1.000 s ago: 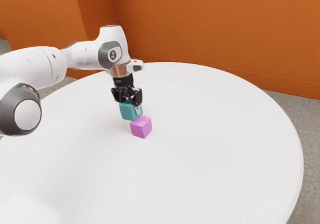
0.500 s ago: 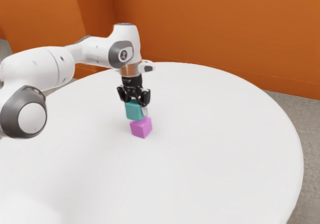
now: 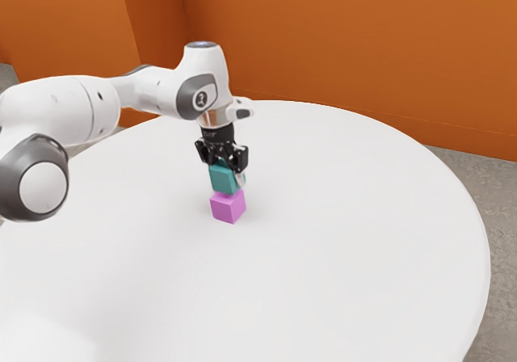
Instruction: Pick up the blue block with one arm, and put the blue block on the pink block with one arm
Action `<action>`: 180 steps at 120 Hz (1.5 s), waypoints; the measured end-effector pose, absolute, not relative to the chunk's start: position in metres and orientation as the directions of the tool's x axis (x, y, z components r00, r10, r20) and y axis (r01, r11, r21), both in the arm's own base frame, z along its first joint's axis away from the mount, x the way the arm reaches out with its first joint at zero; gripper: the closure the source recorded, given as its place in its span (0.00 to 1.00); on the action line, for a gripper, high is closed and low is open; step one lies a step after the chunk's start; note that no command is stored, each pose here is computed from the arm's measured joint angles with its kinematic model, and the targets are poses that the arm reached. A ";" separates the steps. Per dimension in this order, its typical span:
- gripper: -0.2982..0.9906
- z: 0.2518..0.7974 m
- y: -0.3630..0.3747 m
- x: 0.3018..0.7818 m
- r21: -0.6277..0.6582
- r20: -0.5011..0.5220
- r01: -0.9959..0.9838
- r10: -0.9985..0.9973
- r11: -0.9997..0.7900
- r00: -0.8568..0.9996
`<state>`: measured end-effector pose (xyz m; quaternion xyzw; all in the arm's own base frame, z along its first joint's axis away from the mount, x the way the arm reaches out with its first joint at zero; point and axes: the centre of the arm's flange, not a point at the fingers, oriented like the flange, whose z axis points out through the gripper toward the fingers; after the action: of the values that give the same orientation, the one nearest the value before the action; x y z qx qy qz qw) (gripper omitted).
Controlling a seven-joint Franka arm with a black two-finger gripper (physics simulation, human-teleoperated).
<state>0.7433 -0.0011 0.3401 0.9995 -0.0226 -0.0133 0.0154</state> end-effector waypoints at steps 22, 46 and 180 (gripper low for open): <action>0.53 0.339 -0.002 0.737 0.032 -0.019 -0.048 -0.049 -0.998 0.999; 0.53 0.334 -0.005 0.730 0.034 -0.017 -0.053 -0.053 -0.998 0.998; 0.24 0.481 0.007 0.690 0.018 0.101 -0.068 -0.065 -0.998 0.993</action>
<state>0.6905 0.0074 0.4806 0.9981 -0.0333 0.0503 0.0106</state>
